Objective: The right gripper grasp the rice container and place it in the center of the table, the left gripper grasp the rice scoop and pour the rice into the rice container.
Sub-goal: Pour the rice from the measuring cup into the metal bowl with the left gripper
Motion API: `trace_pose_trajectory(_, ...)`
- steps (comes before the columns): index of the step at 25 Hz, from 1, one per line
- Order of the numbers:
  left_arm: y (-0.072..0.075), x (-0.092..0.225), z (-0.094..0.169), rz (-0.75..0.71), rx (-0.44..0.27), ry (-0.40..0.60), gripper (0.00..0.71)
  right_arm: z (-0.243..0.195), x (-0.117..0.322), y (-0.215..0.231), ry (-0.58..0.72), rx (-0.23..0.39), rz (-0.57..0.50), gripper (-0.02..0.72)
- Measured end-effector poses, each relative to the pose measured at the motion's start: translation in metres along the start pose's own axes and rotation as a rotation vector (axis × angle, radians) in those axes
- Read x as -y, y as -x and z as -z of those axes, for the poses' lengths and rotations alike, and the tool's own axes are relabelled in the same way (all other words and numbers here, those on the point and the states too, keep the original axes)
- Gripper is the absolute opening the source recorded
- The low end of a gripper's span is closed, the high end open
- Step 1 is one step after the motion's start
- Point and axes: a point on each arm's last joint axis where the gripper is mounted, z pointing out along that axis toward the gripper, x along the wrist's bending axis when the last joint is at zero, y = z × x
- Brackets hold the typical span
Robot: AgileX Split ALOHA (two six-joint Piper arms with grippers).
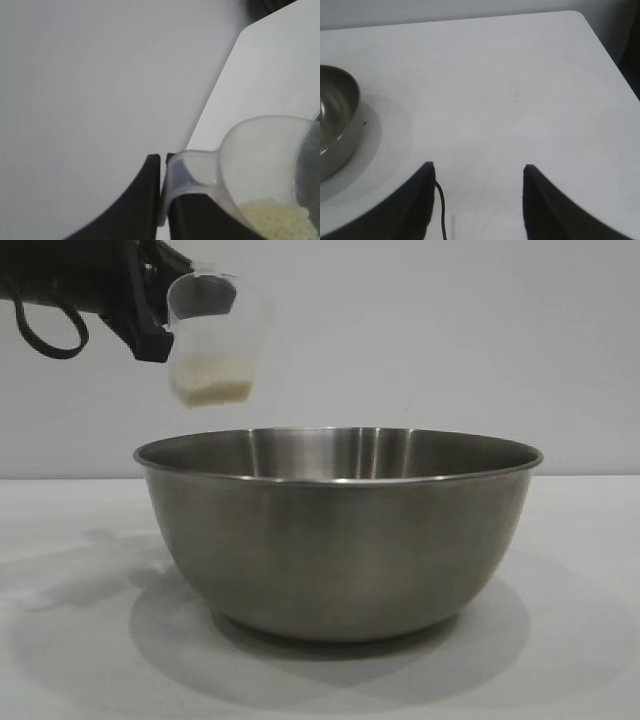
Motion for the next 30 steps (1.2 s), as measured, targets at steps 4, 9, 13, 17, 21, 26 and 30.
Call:
trace_pose_trajectory(4, 0.0, -0.007, -0.007, -0.145, 0.043, 0.053, 0.0, 0.0, 0.0, 0.0, 0.0, 0.0, 0.0, 0.333)
trace_pose_trajectory(9, 0.006, -0.028, -0.025, -0.351, 0.089, 0.159, 0.0, 0.0, 0.0, 0.0, 0.0, 0.0, 0.0, 0.333)
trace_pose_trajectory(13, 0.015, -0.04, -0.033, -0.573, 0.094, 0.22, 0.0, 0.0, 0.0, 0.0, 0.0, 0.0, 0.0, 0.333)
trace_pose_trajectory(17, 0.021, -0.045, -0.034, -0.734, 0.109, 0.264, 0.0, 0.0, 0.0, 0.0, 0.0, 0.0, 0.0, 0.333)
trace_pose_trajectory(21, 0.027, -0.046, -0.032, -0.96, 0.129, 0.326, 0.0, 0.0, 0.0, 0.0, 0.0, 0.0, 0.0, 0.333)
trace_pose_trajectory(26, 0.032, -0.047, -0.031, -1.185, 0.142, 0.4, 0.0, 0.0, 0.0, 0.0, 0.0, 0.0, 0.0, 0.333)
trace_pose_trajectory(30, 0.036, -0.05, -0.032, -1.258, 0.142, 0.414, 0.0, 0.0, 0.0, 0.0, 0.0, 0.0, 0.0, 0.333)
